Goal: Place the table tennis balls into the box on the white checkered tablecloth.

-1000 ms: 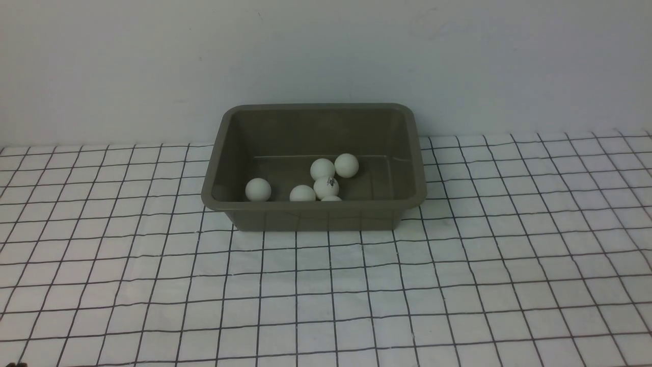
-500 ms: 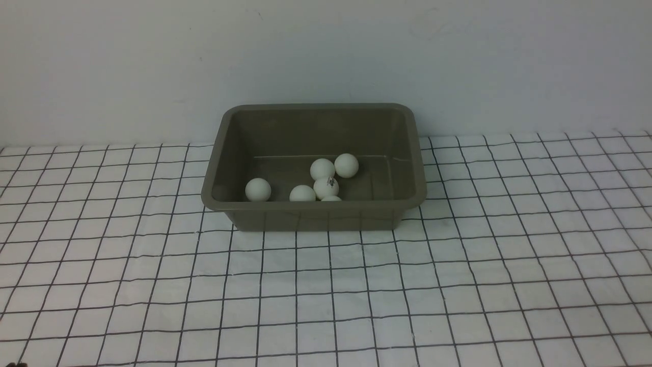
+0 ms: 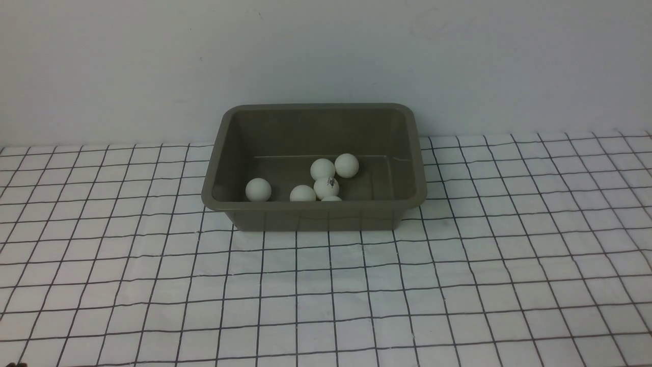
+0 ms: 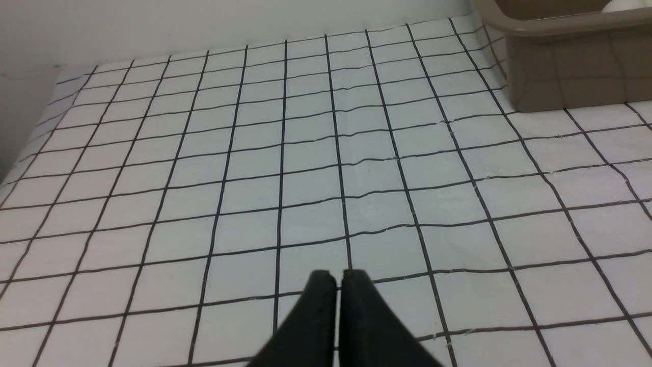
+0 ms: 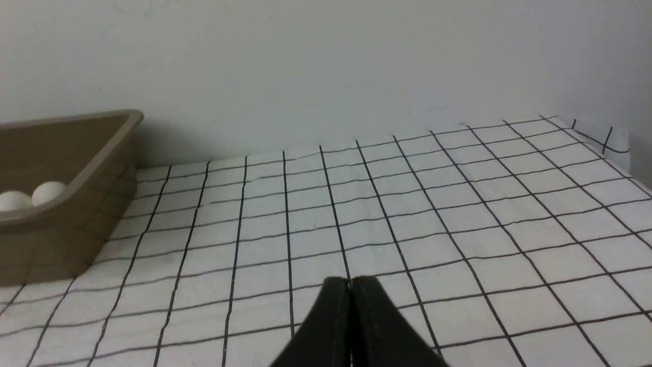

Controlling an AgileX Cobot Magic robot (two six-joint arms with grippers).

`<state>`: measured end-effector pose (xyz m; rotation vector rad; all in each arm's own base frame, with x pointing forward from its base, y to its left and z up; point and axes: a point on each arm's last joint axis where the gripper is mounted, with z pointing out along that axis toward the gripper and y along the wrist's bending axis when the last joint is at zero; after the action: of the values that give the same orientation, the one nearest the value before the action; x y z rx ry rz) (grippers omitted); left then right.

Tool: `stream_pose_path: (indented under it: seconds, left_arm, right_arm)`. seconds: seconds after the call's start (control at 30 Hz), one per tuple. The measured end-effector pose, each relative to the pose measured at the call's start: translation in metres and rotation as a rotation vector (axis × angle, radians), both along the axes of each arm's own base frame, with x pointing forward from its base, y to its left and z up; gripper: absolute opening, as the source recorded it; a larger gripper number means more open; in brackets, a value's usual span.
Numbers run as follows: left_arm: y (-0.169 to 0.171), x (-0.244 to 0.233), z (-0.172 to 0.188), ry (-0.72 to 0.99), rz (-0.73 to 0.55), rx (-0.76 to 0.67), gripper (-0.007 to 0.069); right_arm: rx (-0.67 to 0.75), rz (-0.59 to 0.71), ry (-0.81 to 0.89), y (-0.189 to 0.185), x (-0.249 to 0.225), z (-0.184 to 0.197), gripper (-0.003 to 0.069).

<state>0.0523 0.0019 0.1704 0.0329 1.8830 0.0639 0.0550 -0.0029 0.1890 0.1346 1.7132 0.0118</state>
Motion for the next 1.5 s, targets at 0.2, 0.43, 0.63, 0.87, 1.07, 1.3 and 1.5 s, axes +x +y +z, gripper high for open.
stream_pose_path:
  seconds: [0.2, 0.43, 0.63, 0.87, 1.07, 1.3, 1.5]
  left_arm:
    - [0.0000, 0.0000, 0.0000, 0.000, 0.000, -0.001, -0.0004]
    - [0.0000, 0.0000, 0.0000, 0.000, 0.000, -0.001, -0.0004]
    - [0.0000, 0.0000, 0.0000, 0.000, 0.000, -0.001, -0.0004]
    - [0.0000, 0.0000, 0.0000, 0.000, 0.000, -0.001, -0.0004]
    - [0.0000, 0.0000, 0.0000, 0.000, 0.000, -0.001, -0.0004]
    - [0.0000, 0.0000, 0.0000, 0.000, 0.000, -0.002, -0.0004]
    - [0.0000, 0.0000, 0.0000, 0.000, 0.000, -0.002, -0.0004]
  right_arm:
    - [0.009, 0.046, 0.105, 0.0043, -0.0016, -0.0102, -0.0018]
    - [0.021, 0.053, 0.102, 0.0051, -0.0015, -0.0102, -0.0018]
    - [0.037, 0.055, 0.100, 0.0056, -0.0015, -0.0100, -0.0018]
    - [0.037, 0.056, 0.100, 0.0056, -0.0015, -0.0101, -0.0018]
    - [0.037, 0.056, 0.100, 0.0056, -0.0015, -0.0101, -0.0018]
    - [0.038, 0.056, 0.101, 0.0056, -0.0014, -0.0104, -0.0018]
    - [0.038, 0.056, 0.101, 0.0056, -0.0014, -0.0104, -0.0018]
